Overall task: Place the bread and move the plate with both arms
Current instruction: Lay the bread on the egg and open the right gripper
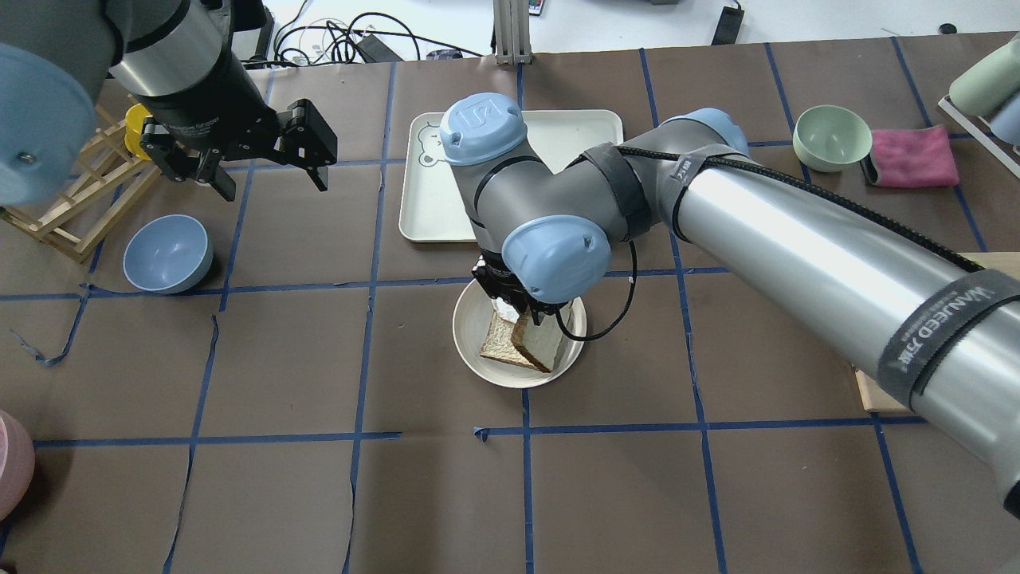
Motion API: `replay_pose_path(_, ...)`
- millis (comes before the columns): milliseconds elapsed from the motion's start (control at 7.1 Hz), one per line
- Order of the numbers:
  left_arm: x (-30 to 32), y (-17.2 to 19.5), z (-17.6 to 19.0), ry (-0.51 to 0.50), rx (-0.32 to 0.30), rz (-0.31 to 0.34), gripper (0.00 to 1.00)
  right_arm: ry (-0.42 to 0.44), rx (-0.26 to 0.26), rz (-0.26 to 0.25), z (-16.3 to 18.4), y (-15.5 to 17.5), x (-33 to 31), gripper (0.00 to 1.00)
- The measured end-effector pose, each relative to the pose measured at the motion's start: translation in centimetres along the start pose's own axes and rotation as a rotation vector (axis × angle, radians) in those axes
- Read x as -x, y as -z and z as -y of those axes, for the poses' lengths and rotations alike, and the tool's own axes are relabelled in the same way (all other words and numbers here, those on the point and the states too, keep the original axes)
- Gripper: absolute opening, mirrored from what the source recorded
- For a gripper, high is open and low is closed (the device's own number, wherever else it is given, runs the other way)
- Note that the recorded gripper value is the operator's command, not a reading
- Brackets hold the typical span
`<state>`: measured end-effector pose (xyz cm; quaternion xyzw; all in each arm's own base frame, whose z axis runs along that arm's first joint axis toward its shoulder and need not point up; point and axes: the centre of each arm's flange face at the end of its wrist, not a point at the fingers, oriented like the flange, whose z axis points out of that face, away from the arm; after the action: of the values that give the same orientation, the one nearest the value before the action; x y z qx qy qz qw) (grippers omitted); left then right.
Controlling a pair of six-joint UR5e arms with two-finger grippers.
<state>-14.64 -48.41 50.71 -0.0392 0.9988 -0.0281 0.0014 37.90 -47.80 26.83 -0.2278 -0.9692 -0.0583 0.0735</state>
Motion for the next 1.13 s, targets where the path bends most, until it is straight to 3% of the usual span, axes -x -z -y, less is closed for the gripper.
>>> replay_pose_path(141, 0.0, 0.0, 0.0, 0.0, 0.0, 0.0, 1.0, 0.0, -0.01, 0.013, 0.1, 0.0, 0.2, 0.75)
replay_pose_path(282, 0.0, 0.0, 0.0, 0.0, 0.0, 0.0, 1.0, -0.001, -0.018, 0.021, 0.2, 0.1, 0.2, 0.76)
replay_pose_path(563, 0.0, 0.0, 0.0, -0.001, 0.0, 0.0, 1.0, 0.001, -0.037, 0.043, 0.5, 0.8, 0.3, 1.0)
replay_pose_path(704, 0.0, 0.0, 0.0, -0.001, 0.0, 0.0, 1.0, 0.016, -0.063, 0.077, 1.4, 2.0, 0.1, 1.0)
replay_pose_path(1127, 0.0, 0.0, 0.0, -0.001, -0.001, 0.0, 1.0, 0.112, -0.143, 0.175, 8.6, 7.4, -4.7, 1.0)
